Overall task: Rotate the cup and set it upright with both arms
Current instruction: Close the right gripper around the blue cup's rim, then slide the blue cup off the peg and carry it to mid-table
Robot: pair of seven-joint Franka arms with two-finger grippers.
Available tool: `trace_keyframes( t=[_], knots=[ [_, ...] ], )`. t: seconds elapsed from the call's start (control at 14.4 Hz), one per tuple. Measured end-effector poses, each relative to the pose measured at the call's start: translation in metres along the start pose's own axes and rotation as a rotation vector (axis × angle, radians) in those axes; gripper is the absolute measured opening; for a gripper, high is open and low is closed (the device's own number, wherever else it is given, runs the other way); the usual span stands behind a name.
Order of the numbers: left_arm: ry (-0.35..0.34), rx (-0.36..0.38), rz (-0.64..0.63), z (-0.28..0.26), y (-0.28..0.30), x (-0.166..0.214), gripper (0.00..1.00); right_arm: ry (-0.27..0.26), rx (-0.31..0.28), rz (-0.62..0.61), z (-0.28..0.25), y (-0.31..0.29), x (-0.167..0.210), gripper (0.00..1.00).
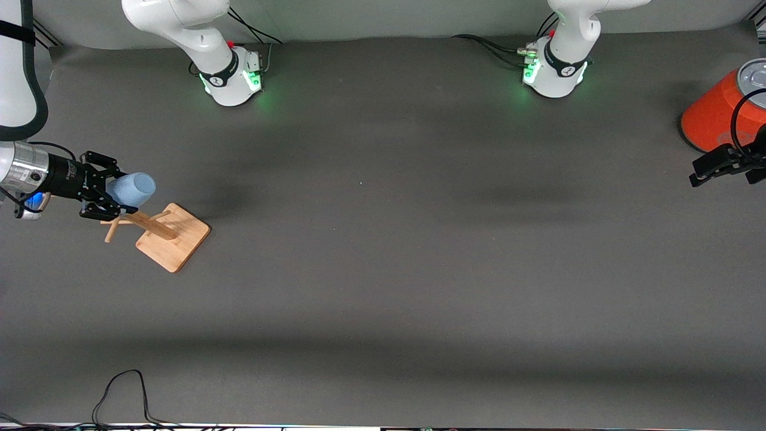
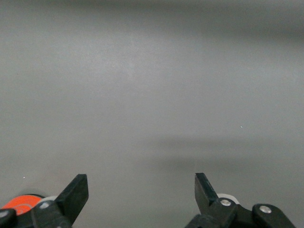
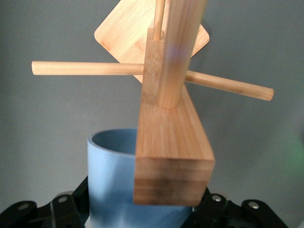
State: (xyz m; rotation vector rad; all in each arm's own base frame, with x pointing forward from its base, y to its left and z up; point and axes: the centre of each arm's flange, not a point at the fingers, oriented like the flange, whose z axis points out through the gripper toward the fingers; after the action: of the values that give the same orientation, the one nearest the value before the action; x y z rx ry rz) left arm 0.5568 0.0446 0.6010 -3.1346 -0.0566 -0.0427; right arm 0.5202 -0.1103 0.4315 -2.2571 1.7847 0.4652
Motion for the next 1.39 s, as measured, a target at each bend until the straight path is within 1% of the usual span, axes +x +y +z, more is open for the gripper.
trace_keyframes(
  t=[0.21, 0.48, 0.62, 0.76, 1.04, 1.25, 1.39],
  knots=[
    [0.000, 0.000, 0.000, 0.000, 0.000, 0.000, 1.00, -0.002, 0.005, 0.000, -0.002, -0.001, -0.001, 0.81],
    [0.000, 0.000, 0.001, 0.000, 0.000, 0.000, 1.00, -0.039, 0.019, 0.009, -0.010, -0.004, -0.008, 0.81],
    [0.000, 0.000, 0.001, 0.000, 0.000, 0.000, 1.00, -0.049, 0.022, 0.029, -0.014, -0.006, -0.015, 0.81],
    [0.000, 0.000, 0.001, 0.000, 0.000, 0.000, 1.00, -0.056, 0.027, 0.040, -0.017, -0.012, -0.032, 0.81],
    [0.004, 0.000, 0.001, -0.002, 0.000, 0.000, 1.00, -0.048, 0.035, 0.064, -0.025, -0.031, -0.082, 0.81],
    [0.011, 0.000, 0.002, -0.005, 0.000, 0.001, 1.00, -0.078, 0.050, 0.071, -0.025, -0.054, -0.149, 0.81],
    [0.015, 0.001, 0.003, -0.007, 0.001, 0.001, 1.00, -0.069, 0.076, 0.073, -0.020, -0.070, -0.201, 0.81]
  ],
)
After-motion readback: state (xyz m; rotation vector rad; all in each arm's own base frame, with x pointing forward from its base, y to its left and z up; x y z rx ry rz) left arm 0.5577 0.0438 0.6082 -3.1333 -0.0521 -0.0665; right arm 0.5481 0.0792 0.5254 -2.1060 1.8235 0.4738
